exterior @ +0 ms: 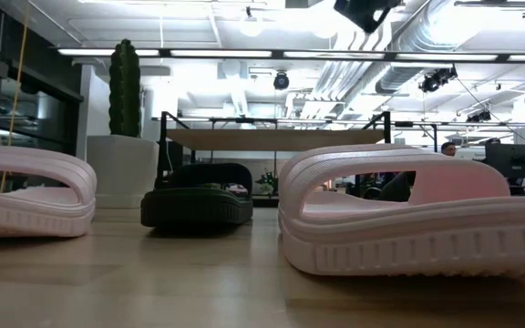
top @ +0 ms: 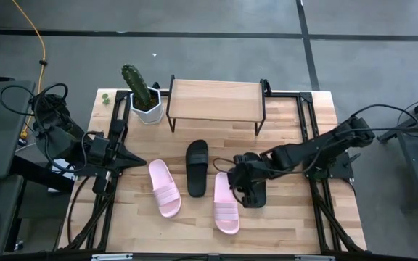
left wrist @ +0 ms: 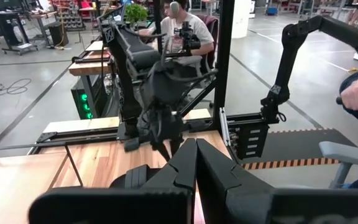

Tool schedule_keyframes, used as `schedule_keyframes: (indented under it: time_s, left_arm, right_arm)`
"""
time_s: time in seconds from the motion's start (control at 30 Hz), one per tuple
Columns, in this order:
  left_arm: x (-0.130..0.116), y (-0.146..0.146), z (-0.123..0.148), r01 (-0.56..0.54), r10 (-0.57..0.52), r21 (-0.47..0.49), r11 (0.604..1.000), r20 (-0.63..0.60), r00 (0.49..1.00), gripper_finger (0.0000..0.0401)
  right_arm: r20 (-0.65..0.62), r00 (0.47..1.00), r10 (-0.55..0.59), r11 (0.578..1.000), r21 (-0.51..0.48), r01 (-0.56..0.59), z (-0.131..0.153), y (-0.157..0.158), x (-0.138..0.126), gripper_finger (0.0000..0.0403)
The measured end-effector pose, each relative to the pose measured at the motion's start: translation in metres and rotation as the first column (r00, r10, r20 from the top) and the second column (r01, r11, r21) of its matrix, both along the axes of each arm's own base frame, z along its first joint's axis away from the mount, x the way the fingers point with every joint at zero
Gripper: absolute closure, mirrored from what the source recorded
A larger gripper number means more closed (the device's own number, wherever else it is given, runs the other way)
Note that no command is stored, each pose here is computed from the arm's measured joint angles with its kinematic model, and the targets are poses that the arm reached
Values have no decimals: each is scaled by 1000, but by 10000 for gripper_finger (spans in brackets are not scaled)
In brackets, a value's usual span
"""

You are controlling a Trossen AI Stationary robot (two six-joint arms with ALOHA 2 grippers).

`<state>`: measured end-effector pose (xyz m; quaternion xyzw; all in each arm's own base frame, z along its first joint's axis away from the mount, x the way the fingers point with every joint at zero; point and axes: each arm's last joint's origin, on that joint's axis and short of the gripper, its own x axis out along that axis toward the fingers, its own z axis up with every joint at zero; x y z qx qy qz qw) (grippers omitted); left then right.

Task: Pick and place slides into the shelf
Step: Put the right pink slipper on the shelf

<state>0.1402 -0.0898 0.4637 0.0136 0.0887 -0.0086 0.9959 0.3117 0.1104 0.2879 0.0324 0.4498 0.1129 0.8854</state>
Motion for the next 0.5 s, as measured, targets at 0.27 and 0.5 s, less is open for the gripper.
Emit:
schedule_keyframes:
  time_s: [0.27,0.5]
  left_arm:
    - [0,0,0,0,0,0,1000,0,1000,400]
    - [0,0,0,0,0,1,1000,0,1000,400]
  right_arm:
    - [52,995,86,965,242,-96,-32,-16,9,402]
    - [13,997,79,950,302,-79,-57,-28,5,402]
